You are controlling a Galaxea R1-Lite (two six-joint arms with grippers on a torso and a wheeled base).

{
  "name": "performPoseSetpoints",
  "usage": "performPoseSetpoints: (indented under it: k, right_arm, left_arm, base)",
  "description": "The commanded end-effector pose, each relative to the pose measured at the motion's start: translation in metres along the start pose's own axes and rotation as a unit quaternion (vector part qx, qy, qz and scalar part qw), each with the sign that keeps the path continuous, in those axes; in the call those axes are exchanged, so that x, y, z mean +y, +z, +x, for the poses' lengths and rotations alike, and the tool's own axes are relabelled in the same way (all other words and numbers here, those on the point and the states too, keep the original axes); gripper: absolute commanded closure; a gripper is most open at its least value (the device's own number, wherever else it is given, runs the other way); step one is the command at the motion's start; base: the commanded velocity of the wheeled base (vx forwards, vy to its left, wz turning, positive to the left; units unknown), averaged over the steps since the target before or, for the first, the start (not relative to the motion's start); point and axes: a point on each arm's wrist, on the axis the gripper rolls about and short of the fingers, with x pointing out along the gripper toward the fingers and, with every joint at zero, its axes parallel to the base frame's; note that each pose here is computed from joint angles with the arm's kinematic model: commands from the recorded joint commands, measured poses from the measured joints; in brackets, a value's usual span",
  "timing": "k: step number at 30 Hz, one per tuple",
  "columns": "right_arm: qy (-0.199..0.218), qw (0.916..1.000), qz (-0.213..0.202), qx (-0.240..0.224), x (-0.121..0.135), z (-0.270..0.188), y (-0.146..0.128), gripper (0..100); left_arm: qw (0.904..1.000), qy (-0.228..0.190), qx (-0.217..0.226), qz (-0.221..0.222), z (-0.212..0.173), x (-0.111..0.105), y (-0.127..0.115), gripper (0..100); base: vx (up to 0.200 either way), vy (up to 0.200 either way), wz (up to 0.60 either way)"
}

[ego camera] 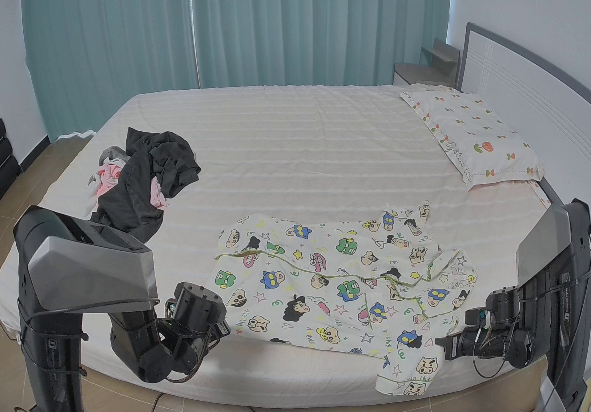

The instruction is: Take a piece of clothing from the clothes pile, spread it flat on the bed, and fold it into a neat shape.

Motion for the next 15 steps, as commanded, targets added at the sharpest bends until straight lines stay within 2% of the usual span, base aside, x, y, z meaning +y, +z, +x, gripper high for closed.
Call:
performPoseSetpoints:
  k: [1, 5, 6, 8, 11, 12, 14, 15]
  right_arm:
    - [0.051, 0.996, 0.01, -0.073, -0.003, -0.03, 0.026, 100]
    - [0.074, 0.9917, 0.018, -0.104, 0.001, -0.041, 0.038, 100]
    - [0.081, 0.9879, 0.023, -0.13, 0.003, -0.048, 0.048, 100]
    - [0.085, 0.9857, 0.024, -0.144, 0.005, -0.049, 0.054, 100]
    - [0.097, 0.9755, 0.032, -0.195, 0.009, -0.058, 0.077, 100]
    - [0.099, 0.9743, 0.032, -0.2, 0.01, -0.06, 0.079, 100]
    - [0.109, 0.9639, 0.038, -0.24, 0.013, -0.067, 0.097, 100]
    - [0.11, 0.9628, 0.04, -0.243, 0.013, -0.068, 0.099, 100]
  left_arm:
    - [0.9989, -0.035, -0.032, -0.003, -0.013, -0.014, 0.02, 100]
    - [0.9969, -0.056, -0.055, 0.006, -0.018, -0.024, 0.033, 100]
    - [0.9941, -0.076, -0.078, 0.001, -0.024, -0.035, 0.047, 100]
    - [0.9922, -0.087, -0.09, -0.003, -0.026, -0.041, 0.055, 100]
    - [0.9871, -0.106, -0.12, -0.008, -0.031, -0.058, 0.079, 100]
    - [0.9868, -0.107, -0.121, -0.008, -0.032, -0.059, 0.08, 100]
    - [0.9853, -0.108, -0.132, -0.014, -0.03, -0.071, 0.098, 100]
    - [0.9849, -0.108, -0.134, -0.016, -0.031, -0.072, 0.1, 100]
  base:
    - [0.0, 0.0, 0.0]
    - [0.0, 0.0, 0.0]
    - [0.0, 0.0, 0.0]
    - [0.0, 0.0, 0.0]
    - [0.0, 0.0, 0.0]
    - [0.0, 0.0, 0.0]
    - [0.0, 0.0, 0.0]
    - [0.0, 0.0, 0.0]
